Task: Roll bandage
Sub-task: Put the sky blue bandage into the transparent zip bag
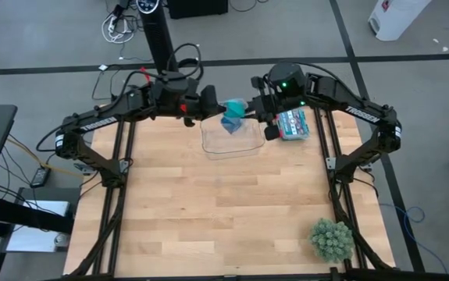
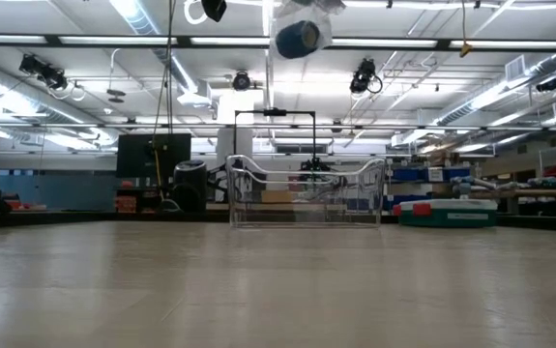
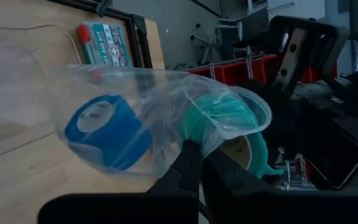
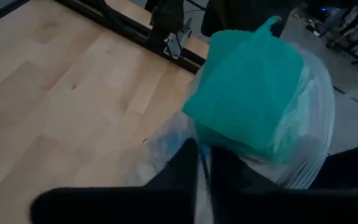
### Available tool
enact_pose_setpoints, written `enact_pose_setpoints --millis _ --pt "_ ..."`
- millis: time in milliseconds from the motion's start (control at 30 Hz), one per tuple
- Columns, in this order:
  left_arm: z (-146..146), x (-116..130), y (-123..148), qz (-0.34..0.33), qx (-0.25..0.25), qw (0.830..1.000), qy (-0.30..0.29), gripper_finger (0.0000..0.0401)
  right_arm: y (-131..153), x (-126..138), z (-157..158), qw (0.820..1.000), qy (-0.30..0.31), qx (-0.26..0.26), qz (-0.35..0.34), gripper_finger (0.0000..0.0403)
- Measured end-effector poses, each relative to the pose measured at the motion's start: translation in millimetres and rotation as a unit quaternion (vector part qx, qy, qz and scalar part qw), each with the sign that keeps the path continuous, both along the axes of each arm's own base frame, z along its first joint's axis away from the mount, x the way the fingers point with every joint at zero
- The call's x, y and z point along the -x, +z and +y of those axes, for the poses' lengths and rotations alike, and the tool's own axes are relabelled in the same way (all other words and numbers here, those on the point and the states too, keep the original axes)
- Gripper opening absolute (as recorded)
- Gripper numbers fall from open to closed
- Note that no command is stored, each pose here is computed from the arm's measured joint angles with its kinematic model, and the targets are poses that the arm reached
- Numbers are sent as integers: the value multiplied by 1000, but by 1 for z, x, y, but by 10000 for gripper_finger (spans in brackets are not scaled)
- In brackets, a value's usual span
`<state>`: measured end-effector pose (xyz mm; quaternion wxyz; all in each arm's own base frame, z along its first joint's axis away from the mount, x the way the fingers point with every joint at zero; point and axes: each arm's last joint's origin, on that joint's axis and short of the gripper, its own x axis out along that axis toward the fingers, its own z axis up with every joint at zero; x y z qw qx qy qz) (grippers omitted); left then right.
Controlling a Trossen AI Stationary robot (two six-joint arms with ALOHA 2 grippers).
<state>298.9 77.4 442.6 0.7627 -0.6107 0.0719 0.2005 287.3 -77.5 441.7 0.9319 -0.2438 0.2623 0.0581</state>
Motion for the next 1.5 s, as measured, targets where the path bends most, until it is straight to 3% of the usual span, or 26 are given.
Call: enact_pose_setpoints --millis 167,333,467,567,800,1200,1500 --pt "1 0 0 4 -13 1000 8 7 0 5 2 1000 2 -7 11 4" --pt "4 2 -4 31 -33 999 19 7 23 18 11 999 28 -16 -10 1" --pt "7 2 -3 29 -44 998 39 7 26 19 11 999 30 -17 -12 0" --pt "6 0 0 14 -64 998 15 10 24 17 10 999 25 -25 -7 0" --pt "6 0 -2 19 -52 998 15 12 22 14 7 1000 -11 -25 -2 2" --pt "6 0 -1 17 -49 999 15 10 19 12 5 998 -56 0 10 131" --pt "5 0 -2 18 -46 999 7 10 25 14 5 998 -67 14 -12 131"
